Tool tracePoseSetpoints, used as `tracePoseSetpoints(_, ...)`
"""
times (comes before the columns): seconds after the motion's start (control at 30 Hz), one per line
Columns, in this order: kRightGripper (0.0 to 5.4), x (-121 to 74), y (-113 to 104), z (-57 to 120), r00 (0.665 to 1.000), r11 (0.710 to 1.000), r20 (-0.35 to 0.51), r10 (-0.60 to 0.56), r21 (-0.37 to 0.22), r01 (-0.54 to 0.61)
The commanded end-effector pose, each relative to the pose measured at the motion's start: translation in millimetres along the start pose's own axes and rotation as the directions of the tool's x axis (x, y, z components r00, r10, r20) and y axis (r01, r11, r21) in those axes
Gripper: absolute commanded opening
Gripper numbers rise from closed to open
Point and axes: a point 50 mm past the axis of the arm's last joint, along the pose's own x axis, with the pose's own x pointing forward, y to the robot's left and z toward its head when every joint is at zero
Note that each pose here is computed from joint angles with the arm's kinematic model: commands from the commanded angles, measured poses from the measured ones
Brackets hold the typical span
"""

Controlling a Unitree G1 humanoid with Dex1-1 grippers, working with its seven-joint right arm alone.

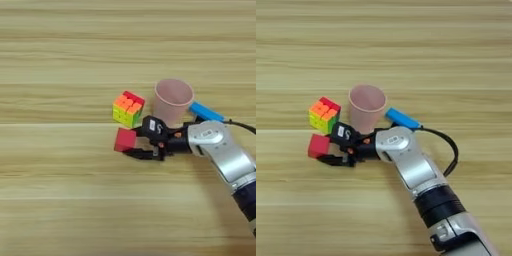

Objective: Move the objects on the table

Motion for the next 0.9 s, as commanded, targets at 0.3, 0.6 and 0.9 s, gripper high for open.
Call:
tracePoseSetpoints(0.3,2.27,-29.1,-13,35.3,0.994,0.986,0.104,0.022,-0.164,-0.004)
tracePoseSetpoints(0.6,2.27,-34.9,-3,31.7,0.988,0.972,0.085,0.128,-0.209,-0.108)
tracePoseSetpoints(0.9,2.27,-39.4,8,35.0,0.958,0.937,0.11,0.266,-0.263,-0.23)
